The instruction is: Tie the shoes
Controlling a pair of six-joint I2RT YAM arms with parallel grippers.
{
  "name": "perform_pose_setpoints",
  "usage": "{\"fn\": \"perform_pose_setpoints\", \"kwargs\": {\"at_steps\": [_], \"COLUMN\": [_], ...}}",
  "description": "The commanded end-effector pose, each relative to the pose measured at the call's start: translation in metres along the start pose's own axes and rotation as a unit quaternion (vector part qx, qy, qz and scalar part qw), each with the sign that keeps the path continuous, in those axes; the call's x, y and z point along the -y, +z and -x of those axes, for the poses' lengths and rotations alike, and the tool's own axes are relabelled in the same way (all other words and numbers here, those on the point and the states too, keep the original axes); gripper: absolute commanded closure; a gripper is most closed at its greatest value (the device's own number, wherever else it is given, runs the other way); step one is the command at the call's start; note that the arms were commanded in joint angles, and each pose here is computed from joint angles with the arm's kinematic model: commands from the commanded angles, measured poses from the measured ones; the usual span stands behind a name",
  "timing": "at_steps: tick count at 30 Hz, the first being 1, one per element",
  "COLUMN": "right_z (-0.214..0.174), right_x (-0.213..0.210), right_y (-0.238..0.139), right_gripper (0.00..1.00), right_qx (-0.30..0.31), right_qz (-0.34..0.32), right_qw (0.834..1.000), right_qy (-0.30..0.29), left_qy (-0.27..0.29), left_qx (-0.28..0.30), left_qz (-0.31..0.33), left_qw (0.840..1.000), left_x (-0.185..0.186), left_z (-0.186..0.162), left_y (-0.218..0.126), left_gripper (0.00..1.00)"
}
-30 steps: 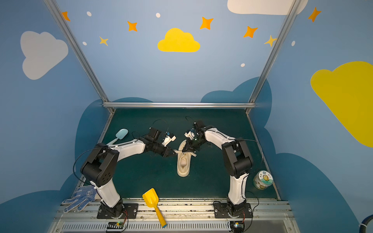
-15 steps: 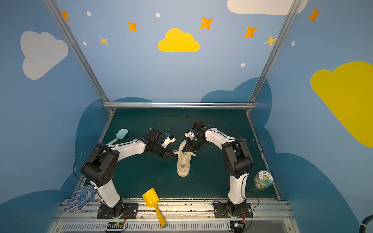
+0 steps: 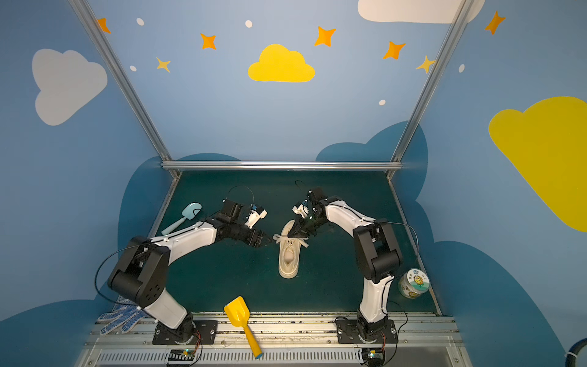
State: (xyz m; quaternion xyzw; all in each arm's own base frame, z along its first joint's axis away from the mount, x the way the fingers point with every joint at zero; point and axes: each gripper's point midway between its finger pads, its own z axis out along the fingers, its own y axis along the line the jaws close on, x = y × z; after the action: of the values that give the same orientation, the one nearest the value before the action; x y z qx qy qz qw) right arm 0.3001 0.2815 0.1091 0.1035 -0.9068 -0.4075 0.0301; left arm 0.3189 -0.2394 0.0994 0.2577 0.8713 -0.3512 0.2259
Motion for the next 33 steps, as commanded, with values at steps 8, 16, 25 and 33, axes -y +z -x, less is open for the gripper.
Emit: {"fn": "perform_pose_setpoints", "kwargs": {"at_steps": [8,16,25,33], "right_z": [-0.005,-0.008,-0.004,0.009], "right_x": [0.021,0.006,0.011,0.029], "right_y": [0.001,-0.03,-0.079,-0.138], "right_gripper": [0.87,0.86,0.48,0.15], "right_qx": [-0.007,0.024,0.104,0.199], "right_qz": [0.002,-0.011,-0.06,-0.109], "right_qw": [1.0,1.0,0.992,0.972], "right_qy": [0.026,0.001,-0.046,-0.056], "left_qy": [0.002,0.015,0.031,0.105], "left_qx": [0.077,0.097,0.173,0.309], "left_qz": [0.039,0.059,0.138,0.285], "left_qw": [0.996,0.993,0.975,0.901], "left_x": [-0.015,-0.018,-0.026,-0.04], "left_z": [0.015,0.013,0.016,0.021], "left_y": [-0.042,-0.054,-0.086,-0.147], "left_gripper": [0.0,0.0,0.0,0.0]}}
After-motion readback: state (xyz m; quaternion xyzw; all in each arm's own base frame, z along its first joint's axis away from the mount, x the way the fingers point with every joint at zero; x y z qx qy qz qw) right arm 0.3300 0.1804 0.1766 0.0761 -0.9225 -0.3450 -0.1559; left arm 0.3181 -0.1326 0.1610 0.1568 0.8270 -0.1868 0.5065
